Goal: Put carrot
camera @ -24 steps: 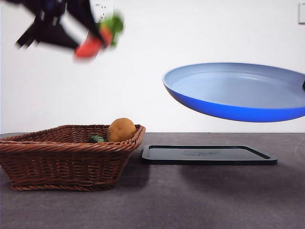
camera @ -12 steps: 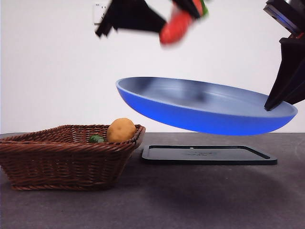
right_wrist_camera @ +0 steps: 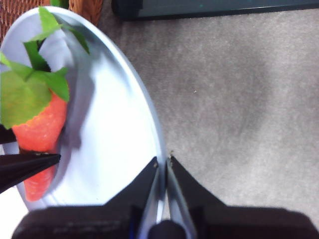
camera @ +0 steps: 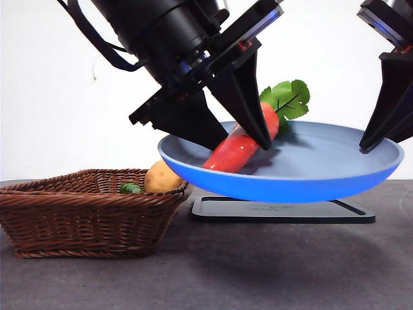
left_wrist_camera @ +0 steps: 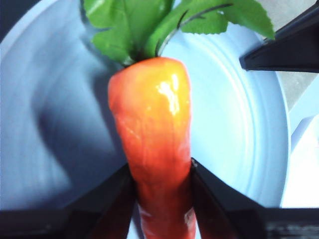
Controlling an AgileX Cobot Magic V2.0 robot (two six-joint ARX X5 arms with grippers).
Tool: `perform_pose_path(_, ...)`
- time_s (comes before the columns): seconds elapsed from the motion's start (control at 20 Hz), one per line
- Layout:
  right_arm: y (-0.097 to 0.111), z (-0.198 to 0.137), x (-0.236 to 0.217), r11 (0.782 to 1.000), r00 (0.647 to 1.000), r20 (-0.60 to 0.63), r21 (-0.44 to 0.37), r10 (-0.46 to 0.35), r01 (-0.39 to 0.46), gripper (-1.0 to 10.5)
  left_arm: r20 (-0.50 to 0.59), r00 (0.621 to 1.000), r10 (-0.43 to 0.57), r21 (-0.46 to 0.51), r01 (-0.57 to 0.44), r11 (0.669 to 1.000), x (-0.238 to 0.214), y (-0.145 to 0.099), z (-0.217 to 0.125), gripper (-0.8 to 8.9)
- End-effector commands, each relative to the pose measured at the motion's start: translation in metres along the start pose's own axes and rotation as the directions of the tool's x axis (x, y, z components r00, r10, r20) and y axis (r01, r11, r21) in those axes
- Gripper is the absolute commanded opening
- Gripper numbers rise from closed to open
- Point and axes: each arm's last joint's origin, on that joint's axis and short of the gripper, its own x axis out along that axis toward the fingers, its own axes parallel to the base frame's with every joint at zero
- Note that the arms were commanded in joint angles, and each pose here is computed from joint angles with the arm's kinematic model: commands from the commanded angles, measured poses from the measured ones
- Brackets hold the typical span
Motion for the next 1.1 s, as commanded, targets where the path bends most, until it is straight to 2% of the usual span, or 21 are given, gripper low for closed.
perform_pose_path(0.05, 0.002, 0.004, 0.000, 1.000, 1.000, 0.008, 0.015, 0.017, -0.017, 0.0, 0.004, 1.000, -0.007, 0.025, 0.007, 1.000, 0.004, -0.004, 0.002, 2.86)
perform_pose_path(0.2, 0.002, 0.003, 0.000, 0.999, 1.000, 0.007, 0.032, 0.002, -0.002, 0.0, 0.039, 0.999, -0.029, 0.033, 0.028, 0.999, 0.003, -0.006, 0.006, 2.99)
perform_pose_path(0.45, -0.006, 0.003, 0.006, 0.992, 0.994, -0.015, 0.053, -0.111, 0.112, 0.0, 0.082, 0.984, -0.159, 0.063, 0.154, 0.986, -0.026, -0.021, 0.029, 2.98)
perform_pose_path(0.6, -0.019, 0.012, 0.017, 0.986, 0.988, -0.062, 0.087, -0.140, 0.145, 0.0, 0.079, 0.983, -0.165, 0.157, 0.151, 0.976, -0.058, -0.033, 0.044, 2.97)
perform_pose_path(0.8, -0.034, 0.052, 0.031, 0.982, 0.986, -0.057, 0.101, -0.157, 0.162, 0.0, 0.049, 0.995, -0.090, 0.226, 0.077, 0.971, -0.096, -0.043, 0.054, 2.96)
perform_pose_path(1.1, -0.059, 0.135, 0.068, 0.976, 0.984, -0.046, 0.127, -0.174, 0.178, 0.0, 0.024, 0.996, -0.090, 0.223, 0.082, 0.971, -0.104, -0.045, 0.054, 2.96)
